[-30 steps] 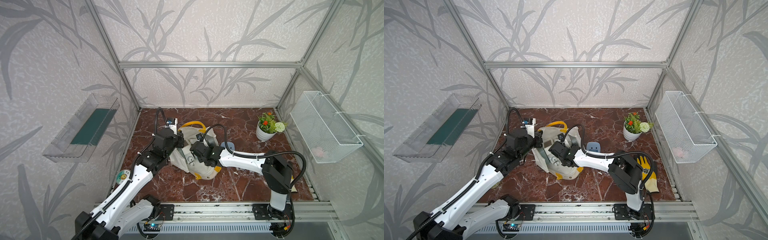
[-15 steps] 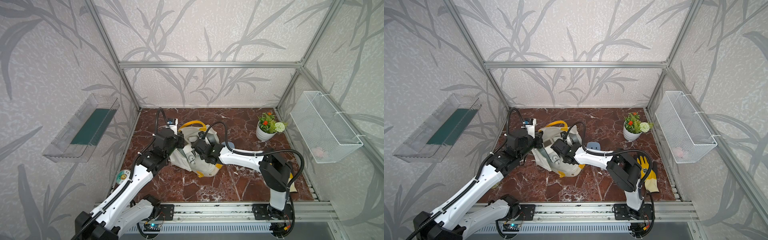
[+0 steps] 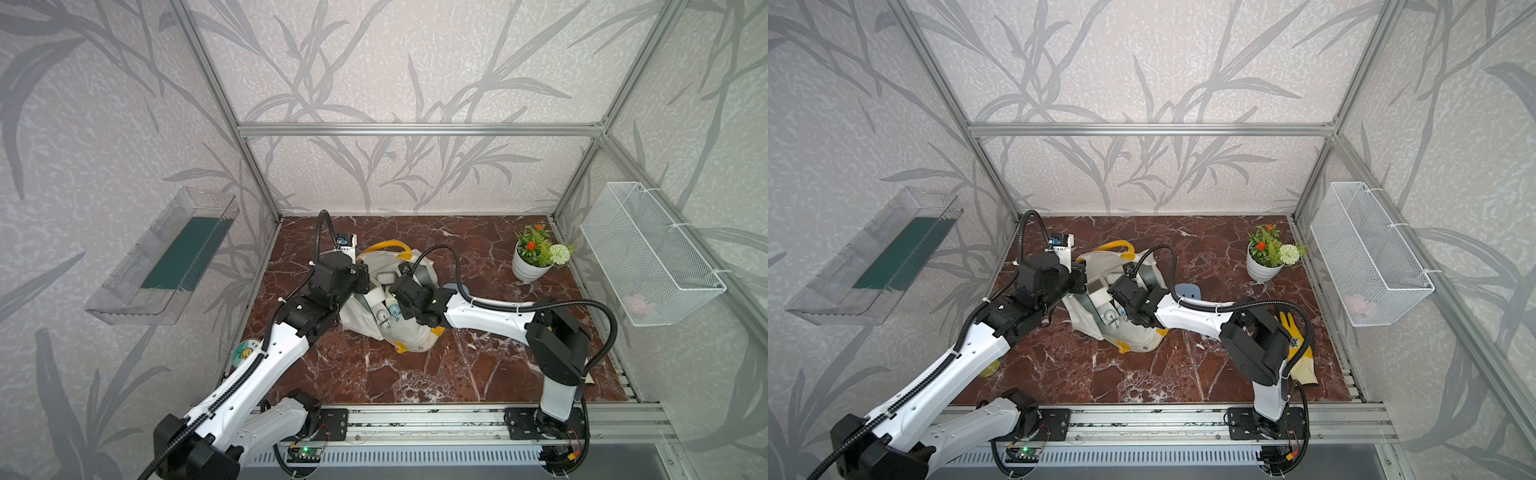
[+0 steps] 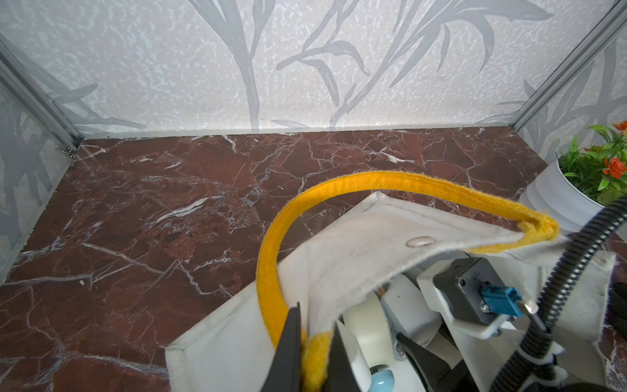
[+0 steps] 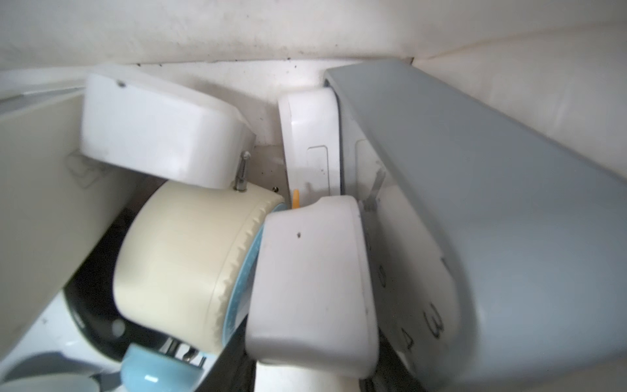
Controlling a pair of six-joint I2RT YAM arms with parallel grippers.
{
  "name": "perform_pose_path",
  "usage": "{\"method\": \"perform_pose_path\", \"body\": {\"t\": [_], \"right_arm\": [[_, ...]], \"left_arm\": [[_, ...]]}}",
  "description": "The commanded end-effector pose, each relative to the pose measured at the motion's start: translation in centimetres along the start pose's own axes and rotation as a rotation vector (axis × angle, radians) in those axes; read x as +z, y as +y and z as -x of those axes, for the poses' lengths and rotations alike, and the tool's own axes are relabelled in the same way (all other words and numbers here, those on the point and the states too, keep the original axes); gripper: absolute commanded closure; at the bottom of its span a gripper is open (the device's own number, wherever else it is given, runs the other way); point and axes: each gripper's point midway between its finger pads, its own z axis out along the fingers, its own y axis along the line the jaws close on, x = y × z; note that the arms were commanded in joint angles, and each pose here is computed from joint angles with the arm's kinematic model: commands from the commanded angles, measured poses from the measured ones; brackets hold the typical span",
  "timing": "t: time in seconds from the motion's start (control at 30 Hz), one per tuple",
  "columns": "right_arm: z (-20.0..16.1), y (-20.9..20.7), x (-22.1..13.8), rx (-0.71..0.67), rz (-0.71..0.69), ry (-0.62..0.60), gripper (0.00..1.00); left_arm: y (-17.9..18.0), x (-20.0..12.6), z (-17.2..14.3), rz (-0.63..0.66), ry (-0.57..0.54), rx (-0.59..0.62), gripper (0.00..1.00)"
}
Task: Take the alarm clock out of the canvas bag
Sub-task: Pick up the alarm from the canvas bag.
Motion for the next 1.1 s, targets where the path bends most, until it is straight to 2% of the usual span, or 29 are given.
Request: {"method": "perform_pose_path", "body": {"t": [0.0, 0.47, 0.87, 1.07], "right_arm": [[0.8, 0.7, -1.8, 0.030, 0.085, -0.012, 0.77], [0.1, 1.4, -4.7, 0.009, 0.193, 0.064, 0.80], [1.3, 0.9, -8.4, 0.017, 0.272, 0.003, 0.81], [2.7, 0.9, -10.5, 0.012, 0.332, -0.079, 0.81]], "left_arm": [[0.3, -0.5, 1.5, 0.033, -0.025, -0.022, 1.00], [0.8, -0.2, 1.4, 0.067, -0.005, -0.030, 1.00], [1.2, -0.1, 1.5, 0.096, 0.001, -0.029, 1.00], [1.6, -0.2, 1.4, 0.111, 0.000, -0.023, 1.00]]}}
